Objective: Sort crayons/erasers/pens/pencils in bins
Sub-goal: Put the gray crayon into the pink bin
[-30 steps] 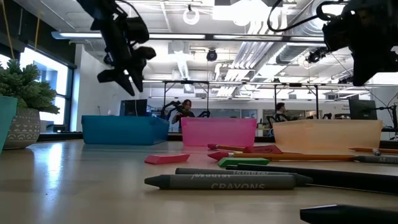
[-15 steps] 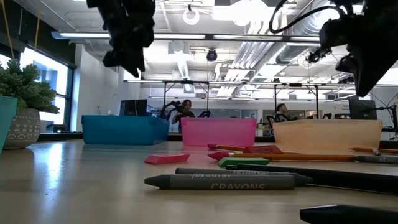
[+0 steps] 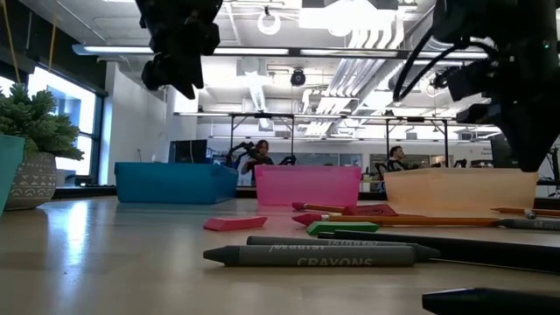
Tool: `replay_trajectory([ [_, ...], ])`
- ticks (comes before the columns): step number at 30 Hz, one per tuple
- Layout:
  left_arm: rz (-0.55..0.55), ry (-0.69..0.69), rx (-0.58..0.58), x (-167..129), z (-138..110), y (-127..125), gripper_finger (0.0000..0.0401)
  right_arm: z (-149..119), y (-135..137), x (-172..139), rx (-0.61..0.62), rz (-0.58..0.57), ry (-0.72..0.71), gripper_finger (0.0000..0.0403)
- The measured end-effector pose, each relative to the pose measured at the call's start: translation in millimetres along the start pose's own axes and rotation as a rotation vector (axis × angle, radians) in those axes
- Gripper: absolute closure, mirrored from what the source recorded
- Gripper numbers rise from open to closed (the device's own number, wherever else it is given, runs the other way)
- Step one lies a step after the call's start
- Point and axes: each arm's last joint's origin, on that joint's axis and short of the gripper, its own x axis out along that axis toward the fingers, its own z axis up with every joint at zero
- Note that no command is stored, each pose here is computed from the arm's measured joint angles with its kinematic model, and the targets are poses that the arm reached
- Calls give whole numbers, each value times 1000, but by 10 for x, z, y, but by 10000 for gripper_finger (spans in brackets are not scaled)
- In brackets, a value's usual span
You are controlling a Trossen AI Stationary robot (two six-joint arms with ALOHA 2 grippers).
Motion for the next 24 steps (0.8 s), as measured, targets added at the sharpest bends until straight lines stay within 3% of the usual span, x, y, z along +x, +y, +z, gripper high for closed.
replay_trajectory([
  [10, 34, -16, 15, 7, -22, -40, 268, 71, 9, 199, 1, -16, 112, 397],
  [20, 39, -19, 16, 9, -23, -42, 268, 101, 15, 254, -17, -11, 127, 316],
  [24, 39, -19, 24, 9, -22, -42, 268, 153, 32, 255, -24, 27, 74, 305],
])
